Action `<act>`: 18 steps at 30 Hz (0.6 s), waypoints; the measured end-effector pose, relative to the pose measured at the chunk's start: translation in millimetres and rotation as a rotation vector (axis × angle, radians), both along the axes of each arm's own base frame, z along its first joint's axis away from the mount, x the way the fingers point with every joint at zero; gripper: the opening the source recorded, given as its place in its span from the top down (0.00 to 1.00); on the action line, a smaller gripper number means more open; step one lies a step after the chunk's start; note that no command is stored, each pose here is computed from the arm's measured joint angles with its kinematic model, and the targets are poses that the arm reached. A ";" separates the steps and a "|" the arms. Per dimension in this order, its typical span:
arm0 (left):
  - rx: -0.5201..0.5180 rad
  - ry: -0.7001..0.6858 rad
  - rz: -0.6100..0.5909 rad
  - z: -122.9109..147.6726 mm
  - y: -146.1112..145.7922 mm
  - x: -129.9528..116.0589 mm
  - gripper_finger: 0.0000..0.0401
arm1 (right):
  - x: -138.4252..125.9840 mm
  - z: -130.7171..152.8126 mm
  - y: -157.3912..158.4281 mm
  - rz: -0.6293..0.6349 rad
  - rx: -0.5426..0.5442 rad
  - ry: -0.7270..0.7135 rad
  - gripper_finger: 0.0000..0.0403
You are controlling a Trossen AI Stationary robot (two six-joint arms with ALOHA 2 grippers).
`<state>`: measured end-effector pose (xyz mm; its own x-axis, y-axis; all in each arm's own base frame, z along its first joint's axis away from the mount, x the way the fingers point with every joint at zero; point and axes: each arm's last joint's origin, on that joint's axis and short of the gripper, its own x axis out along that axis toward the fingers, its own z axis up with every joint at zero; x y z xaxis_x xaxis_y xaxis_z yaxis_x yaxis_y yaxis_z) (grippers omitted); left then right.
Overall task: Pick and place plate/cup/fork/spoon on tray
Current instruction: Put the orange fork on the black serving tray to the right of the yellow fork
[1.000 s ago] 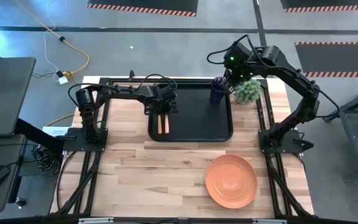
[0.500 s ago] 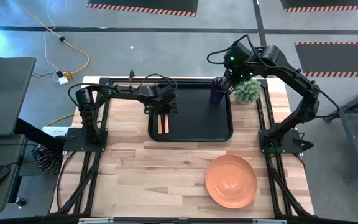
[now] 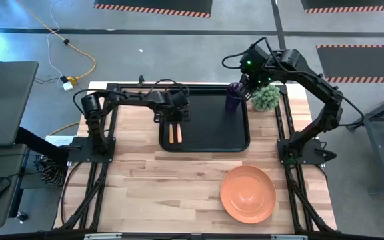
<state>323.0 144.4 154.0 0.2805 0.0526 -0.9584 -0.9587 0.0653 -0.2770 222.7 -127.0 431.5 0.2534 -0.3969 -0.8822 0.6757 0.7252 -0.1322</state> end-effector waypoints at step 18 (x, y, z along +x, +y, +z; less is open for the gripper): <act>0.138 -0.261 -0.129 31.8 -40.1 31.4 0.82 | 0.0 0.1 0.0 0.000 0.000 0.000 0.70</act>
